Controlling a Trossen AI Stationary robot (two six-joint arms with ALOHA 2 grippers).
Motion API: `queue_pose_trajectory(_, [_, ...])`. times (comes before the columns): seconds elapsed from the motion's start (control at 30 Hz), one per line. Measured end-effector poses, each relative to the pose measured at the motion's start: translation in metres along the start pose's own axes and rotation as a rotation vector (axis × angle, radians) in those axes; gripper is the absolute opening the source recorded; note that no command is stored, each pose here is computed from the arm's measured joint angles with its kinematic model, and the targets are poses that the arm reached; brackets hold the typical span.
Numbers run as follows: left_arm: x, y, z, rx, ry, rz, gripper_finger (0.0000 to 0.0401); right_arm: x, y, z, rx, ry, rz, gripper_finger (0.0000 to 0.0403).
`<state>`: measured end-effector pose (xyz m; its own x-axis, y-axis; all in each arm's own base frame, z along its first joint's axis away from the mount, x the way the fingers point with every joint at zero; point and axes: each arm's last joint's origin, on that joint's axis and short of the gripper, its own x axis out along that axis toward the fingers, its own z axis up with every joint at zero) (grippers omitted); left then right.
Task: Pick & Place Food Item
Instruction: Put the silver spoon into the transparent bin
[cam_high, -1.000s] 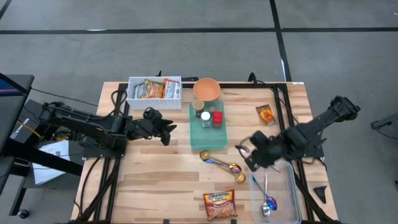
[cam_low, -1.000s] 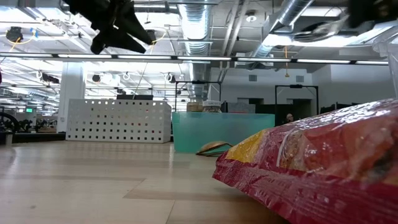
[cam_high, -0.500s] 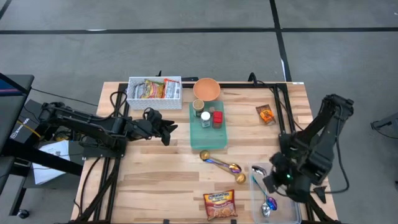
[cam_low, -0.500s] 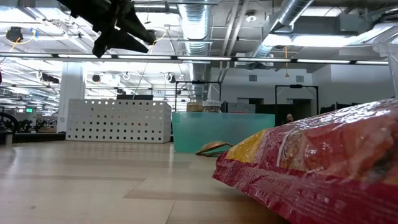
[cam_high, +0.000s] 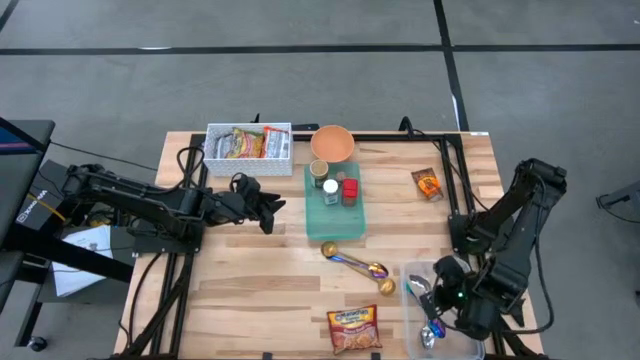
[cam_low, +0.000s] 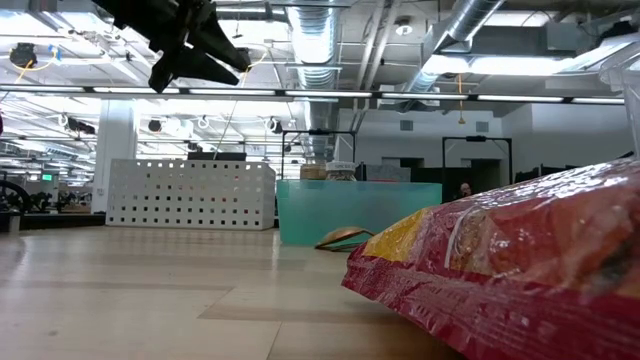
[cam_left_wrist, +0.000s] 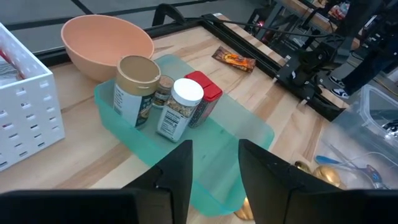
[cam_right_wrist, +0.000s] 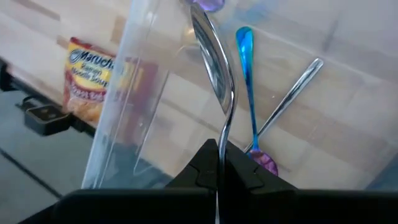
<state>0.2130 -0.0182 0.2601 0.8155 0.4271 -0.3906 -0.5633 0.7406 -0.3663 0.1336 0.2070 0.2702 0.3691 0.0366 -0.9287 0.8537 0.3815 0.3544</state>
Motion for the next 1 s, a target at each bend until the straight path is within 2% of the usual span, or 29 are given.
queue_pose_trajectory(0.2, [0.000,0.000,0.000,-0.003,0.001,0.000,0.0122,0.020,0.001,-0.007,-0.021,-0.005,-0.122,0.0000])
queue_pose_trajectory(0.4, [0.000,0.000,0.000,-0.003,0.001,-0.001,0.0122,0.037,0.002,-0.015,-0.037,-0.016,-0.193,0.0000])
queue_pose_trajectory(0.87, [0.000,0.000,0.000,-0.002,0.001,-0.001,0.0122,0.040,0.002,-0.018,-0.056,-0.011,-0.202,0.0010])
queue_pose_trajectory(1.0, [0.000,0.000,0.000,-0.002,0.001,-0.001,0.0122,0.040,0.002,-0.018,-0.059,-0.010,-0.199,0.0030])
